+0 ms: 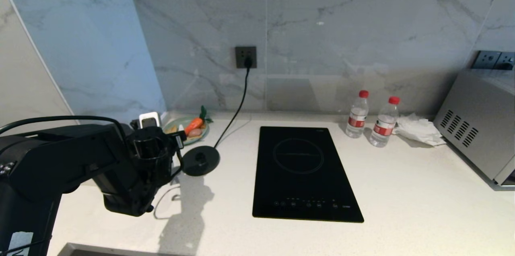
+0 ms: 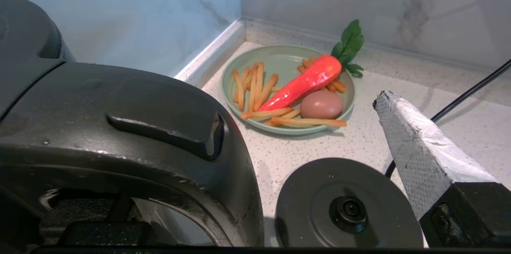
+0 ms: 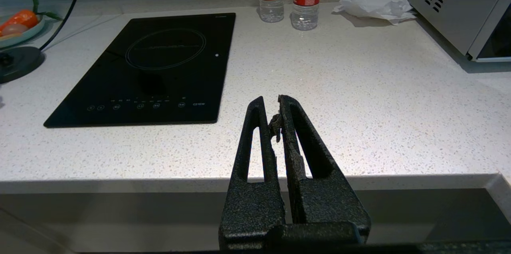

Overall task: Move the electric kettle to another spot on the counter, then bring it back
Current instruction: Grab the kettle

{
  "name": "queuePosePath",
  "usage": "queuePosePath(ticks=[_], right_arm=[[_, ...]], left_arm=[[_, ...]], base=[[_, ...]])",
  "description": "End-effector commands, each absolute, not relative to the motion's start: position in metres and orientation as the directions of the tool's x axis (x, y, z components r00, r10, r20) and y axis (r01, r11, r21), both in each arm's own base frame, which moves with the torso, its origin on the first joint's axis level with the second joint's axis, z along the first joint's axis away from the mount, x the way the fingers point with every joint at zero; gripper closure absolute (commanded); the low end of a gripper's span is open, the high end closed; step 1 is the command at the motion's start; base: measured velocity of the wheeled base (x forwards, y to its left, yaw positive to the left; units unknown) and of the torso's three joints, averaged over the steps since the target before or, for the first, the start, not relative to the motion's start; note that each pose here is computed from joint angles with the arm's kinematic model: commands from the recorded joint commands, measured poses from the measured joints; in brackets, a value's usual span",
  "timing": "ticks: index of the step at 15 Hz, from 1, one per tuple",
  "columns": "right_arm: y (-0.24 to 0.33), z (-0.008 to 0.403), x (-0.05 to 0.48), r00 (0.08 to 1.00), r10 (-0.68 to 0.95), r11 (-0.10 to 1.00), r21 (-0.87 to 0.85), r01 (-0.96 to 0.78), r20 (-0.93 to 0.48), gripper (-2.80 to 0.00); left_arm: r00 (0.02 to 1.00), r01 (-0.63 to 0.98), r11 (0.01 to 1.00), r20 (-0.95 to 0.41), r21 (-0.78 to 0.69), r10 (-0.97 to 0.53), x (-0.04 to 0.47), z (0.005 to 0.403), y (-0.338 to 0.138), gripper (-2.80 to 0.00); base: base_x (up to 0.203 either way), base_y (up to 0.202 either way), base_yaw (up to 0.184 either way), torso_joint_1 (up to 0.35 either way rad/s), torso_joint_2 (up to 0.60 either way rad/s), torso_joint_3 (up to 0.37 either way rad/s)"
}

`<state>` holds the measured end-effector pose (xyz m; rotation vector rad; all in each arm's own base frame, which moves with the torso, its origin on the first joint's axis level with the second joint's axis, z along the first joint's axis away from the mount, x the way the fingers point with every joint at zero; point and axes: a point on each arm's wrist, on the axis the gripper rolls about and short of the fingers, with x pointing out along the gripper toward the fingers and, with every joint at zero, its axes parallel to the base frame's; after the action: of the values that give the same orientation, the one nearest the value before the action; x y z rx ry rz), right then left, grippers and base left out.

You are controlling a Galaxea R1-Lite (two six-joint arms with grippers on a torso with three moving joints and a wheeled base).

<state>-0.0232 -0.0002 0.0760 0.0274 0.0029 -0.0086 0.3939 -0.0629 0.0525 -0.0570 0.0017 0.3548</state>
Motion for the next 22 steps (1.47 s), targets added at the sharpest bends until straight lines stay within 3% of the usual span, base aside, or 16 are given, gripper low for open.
queuePosePath(ticks=[1,22], right_arm=[[0.000,0.076,-0.023,1.000,-0.009,1.000,0.028,0.009,-0.005,0.00],[0.000,0.076,-0.023,1.000,-0.009,1.000,0.028,0.009,-0.005,0.00]], left_arm=[[0.935,-0.354,0.933,-0.013,-0.056,0.354,0.393,0.051,-0.062,-2.80],[0.950,-0.312,0.949,-0.024,-0.050,0.311,0.375,0.050,-0.059,-2.80]], base=[[0.000,0.000,0.000,0.000,0.00,0.000],[0.000,0.000,0.000,0.000,0.00,0.000]])
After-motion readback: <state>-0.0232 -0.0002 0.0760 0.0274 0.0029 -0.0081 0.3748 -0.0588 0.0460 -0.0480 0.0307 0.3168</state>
